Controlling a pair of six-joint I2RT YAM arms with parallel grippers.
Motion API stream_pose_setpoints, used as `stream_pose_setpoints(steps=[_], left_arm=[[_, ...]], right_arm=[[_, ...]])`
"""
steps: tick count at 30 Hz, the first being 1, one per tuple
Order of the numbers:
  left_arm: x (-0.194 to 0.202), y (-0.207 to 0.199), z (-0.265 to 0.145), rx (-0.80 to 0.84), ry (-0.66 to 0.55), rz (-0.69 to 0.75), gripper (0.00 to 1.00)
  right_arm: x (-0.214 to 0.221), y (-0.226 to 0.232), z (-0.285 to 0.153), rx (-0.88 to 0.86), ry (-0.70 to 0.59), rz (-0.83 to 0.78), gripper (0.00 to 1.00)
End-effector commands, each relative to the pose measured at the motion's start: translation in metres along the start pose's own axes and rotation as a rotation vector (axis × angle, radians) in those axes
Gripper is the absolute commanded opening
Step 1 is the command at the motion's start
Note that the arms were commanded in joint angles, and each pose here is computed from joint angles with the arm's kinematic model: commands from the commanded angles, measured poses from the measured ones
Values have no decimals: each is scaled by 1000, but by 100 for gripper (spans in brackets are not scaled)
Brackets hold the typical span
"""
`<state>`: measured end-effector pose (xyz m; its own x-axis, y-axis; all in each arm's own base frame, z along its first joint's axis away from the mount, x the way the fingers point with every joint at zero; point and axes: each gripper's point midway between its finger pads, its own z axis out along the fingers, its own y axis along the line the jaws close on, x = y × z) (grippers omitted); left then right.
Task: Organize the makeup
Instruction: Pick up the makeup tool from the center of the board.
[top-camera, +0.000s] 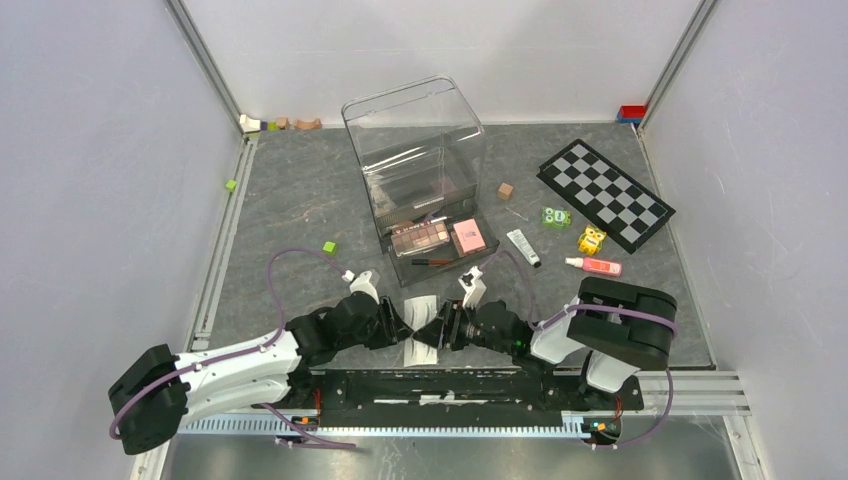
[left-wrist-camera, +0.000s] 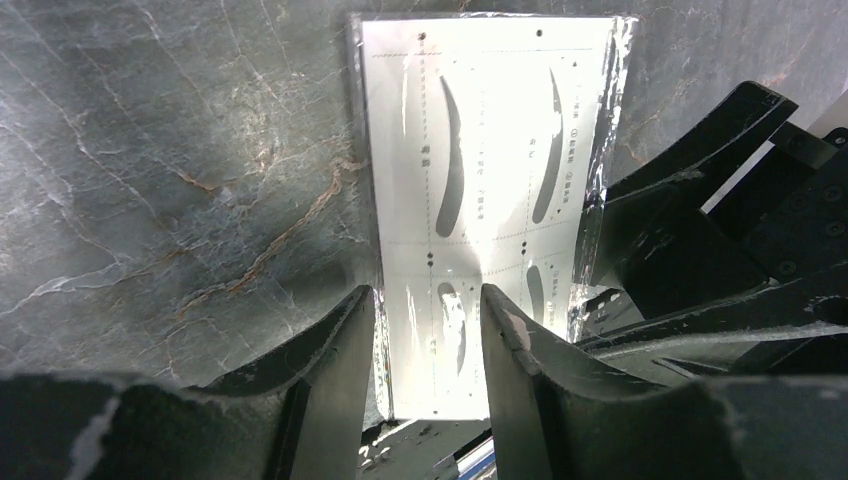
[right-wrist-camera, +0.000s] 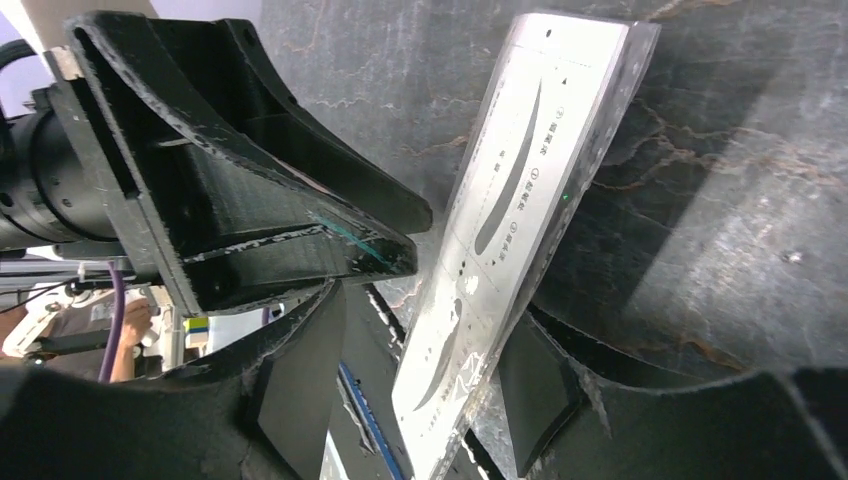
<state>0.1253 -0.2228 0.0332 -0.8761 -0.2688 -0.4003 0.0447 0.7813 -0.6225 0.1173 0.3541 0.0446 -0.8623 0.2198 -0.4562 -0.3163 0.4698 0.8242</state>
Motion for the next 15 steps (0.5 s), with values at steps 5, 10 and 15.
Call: stream_pose_setpoints(steps=[5,10,15], left_arm=[[0,-1,1,2,-11,-32,55],[-8,4,-5,-38,-42,-25,56],[-29,2,-29,-64,-126,-5,60]], right_arm=[[-10,25,3,-105,-33,8,55],[-10,13,-2,-63,-45,-1,44],[-10,-2,-5,3,-48,-35,20]])
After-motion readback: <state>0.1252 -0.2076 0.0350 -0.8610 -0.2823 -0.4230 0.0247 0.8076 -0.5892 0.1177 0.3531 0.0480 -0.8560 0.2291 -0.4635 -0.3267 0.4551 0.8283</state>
